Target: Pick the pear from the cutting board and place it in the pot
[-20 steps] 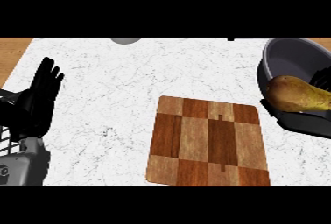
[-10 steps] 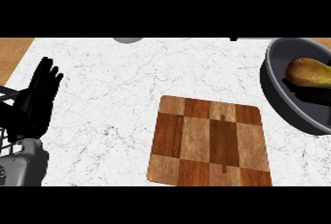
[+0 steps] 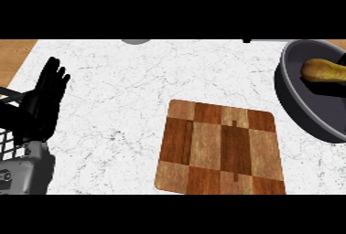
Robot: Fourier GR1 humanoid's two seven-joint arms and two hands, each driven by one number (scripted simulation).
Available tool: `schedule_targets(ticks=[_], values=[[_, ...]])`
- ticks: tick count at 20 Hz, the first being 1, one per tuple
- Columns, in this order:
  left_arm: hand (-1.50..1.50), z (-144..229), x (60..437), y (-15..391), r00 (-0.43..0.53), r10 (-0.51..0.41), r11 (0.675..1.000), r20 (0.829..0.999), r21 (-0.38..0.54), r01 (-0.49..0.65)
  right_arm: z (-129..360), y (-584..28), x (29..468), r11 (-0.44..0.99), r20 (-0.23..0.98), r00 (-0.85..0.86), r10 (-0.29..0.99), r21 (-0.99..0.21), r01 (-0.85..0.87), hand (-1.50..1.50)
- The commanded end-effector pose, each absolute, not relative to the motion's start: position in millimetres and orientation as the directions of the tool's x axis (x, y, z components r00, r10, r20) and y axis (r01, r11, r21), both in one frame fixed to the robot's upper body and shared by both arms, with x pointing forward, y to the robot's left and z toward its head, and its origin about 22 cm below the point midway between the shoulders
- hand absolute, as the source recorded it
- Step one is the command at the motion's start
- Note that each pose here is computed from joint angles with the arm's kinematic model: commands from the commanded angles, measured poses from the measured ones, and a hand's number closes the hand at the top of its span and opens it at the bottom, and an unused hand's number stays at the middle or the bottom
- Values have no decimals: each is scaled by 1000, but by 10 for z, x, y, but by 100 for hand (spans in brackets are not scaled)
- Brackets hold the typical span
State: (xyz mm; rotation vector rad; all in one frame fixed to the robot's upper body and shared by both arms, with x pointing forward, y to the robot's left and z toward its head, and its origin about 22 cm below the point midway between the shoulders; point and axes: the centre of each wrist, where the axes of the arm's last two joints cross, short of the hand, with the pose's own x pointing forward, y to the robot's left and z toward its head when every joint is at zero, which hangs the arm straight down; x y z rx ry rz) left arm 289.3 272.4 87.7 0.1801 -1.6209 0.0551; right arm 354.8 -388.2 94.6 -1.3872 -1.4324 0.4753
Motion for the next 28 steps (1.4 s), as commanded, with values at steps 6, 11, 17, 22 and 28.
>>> schedule_targets(ticks=[6, 11, 17, 22, 28], values=[[0, 864, 2933, 2720, -65, -93, 988, 994, 84, -128, 496, -4015, 3785, 444, 552, 307, 775, -822, 357, -150], [0, 874, 2952, 2741, -72, -69, 991, 995, 60, -120, 367, -4053, 3760, 627, 675, 172, 718, -734, 263, -150], [0, 866, 2949, 2619, -69, -78, 986, 995, 66, -150, 509, -4288, 3724, 798, 865, -29, 500, -448, 403, -150], [0, 805, 2811, 2634, -58, -74, 987, 996, 65, -148, 710, -4623, 3619, 841, 926, -80, 370, -297, 453, -150], [0, 882, 2803, 2647, -45, -86, 987, 995, 79, -141, 641, -5206, 3086, 844, 932, -109, 346, -259, 469, -150]])
